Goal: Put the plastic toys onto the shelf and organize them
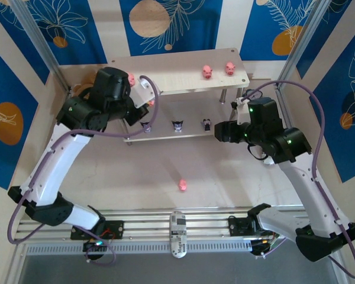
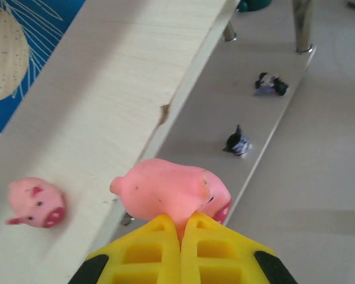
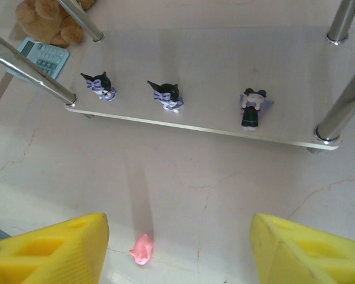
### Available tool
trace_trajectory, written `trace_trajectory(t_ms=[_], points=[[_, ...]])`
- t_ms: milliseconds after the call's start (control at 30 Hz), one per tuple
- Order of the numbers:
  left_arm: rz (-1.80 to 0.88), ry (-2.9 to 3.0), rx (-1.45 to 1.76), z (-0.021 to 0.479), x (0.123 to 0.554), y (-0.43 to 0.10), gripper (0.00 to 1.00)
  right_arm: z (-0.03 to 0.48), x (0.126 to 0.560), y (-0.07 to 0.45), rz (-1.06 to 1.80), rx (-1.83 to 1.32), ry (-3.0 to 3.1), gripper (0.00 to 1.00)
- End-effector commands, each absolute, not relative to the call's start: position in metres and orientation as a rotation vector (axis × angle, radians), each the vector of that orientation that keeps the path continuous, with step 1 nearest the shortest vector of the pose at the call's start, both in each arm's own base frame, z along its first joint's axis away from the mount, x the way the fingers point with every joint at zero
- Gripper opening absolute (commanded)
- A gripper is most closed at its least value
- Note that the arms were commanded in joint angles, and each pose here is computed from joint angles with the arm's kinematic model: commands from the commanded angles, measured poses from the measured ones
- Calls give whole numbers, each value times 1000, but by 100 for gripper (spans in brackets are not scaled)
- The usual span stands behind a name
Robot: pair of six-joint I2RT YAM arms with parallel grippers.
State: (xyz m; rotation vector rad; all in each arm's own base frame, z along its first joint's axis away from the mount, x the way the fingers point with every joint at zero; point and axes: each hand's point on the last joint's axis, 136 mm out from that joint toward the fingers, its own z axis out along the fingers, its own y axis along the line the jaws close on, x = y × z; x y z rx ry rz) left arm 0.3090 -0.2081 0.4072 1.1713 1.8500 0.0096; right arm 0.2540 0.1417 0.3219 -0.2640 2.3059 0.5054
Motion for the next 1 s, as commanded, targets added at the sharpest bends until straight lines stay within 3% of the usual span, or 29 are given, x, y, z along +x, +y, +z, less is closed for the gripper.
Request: trace_trajectory(t_ms=[0, 533, 967], points=[[-4, 1782, 1272, 412, 322, -206, 0, 334, 257, 144, 485, -258, 2274, 65], [-68, 1645, 1257, 440, 364, -218, 0, 327, 265, 163, 492, -307, 2301, 65], [-58, 1656, 1289, 430, 388, -229, 0, 324, 264, 160, 467, -317, 2302, 65]])
